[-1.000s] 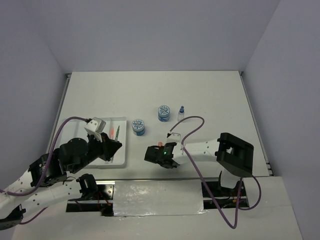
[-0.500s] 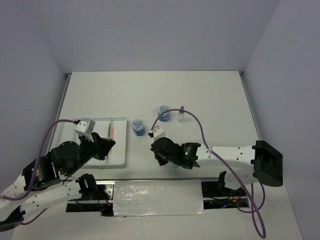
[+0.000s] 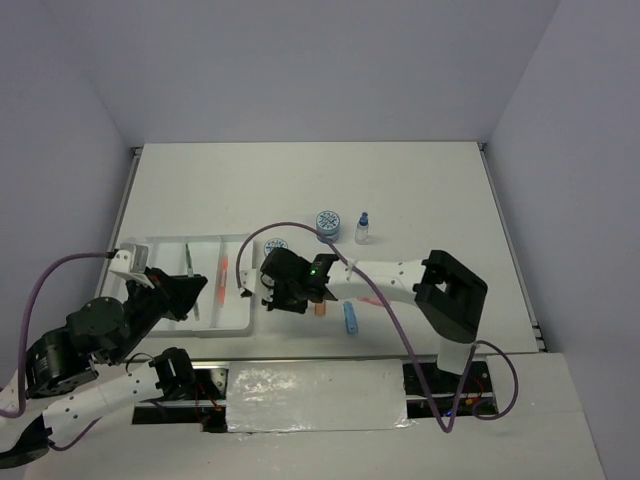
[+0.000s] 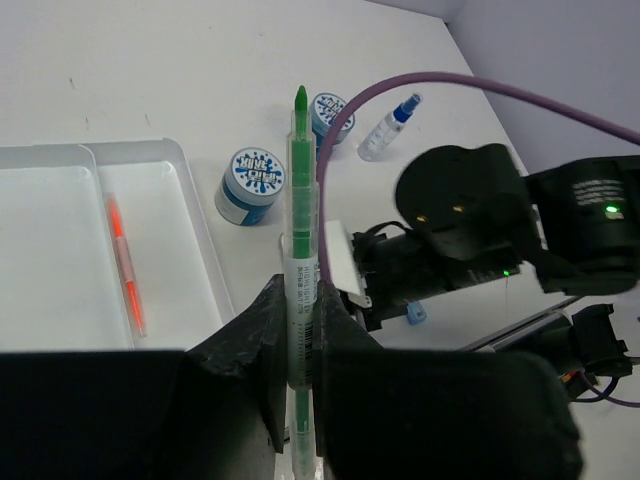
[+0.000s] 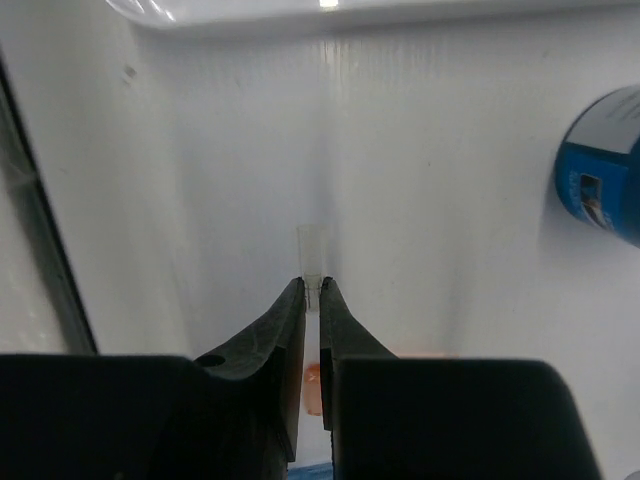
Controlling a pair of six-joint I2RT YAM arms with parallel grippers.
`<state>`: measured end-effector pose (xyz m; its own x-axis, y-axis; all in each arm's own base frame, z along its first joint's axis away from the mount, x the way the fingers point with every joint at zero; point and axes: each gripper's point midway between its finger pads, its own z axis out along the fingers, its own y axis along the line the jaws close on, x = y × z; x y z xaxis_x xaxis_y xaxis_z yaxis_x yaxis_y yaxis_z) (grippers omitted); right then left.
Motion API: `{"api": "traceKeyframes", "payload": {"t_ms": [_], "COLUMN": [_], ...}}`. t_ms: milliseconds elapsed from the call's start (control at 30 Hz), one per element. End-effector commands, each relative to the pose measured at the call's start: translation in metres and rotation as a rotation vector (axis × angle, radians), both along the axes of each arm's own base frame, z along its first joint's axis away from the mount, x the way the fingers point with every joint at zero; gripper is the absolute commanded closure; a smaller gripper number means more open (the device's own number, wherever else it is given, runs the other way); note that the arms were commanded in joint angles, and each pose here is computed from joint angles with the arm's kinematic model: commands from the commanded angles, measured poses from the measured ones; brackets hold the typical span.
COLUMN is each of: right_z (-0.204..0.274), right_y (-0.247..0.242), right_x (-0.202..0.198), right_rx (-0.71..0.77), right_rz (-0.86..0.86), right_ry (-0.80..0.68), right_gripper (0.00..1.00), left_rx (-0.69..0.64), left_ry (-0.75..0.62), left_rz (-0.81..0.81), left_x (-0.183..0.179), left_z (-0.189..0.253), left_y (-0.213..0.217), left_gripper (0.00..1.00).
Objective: Sort the stationery into containers
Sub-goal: Place the pen cap at the center of the board.
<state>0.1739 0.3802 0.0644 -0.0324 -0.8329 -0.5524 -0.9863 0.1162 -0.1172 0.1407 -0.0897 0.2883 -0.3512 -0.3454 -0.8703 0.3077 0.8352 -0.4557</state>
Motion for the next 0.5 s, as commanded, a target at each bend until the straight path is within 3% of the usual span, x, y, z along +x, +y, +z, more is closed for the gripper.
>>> {"api": "traceKeyframes", "payload": {"t_ms": [0, 133, 367, 467], "right_z": [-0.017, -0.031, -0.052, -0.067], "right_y": [-0.016, -0.025, -0.040, -0.044], "right_x": [-0.001, 0.003, 0.010, 0.011], "right_rx": [-0.120, -0.130, -0.248, -0.279], "right_rz": [0.214, 0.341, 0.373, 0.361], "right_ry": [0.035, 0.027, 0.086, 0.101], "right_gripper": [0.94, 0.94, 0.91, 0.83], "left_rx": [-0.053, -0.049, -0.035, -0.043], "left_ry": [-0.034, -0.036, -0.033, -0.036], "left_rz": [0.026, 0.024, 0.018, 0.018], "left_x": [0.000, 0.000, 0.001, 0.000], "left_z": [0.014, 0.015, 0.014, 0.015], "left_y": [0.008, 0.008, 0.005, 0.006], "left_gripper": [1.00, 1.00, 1.00, 1.00]}}
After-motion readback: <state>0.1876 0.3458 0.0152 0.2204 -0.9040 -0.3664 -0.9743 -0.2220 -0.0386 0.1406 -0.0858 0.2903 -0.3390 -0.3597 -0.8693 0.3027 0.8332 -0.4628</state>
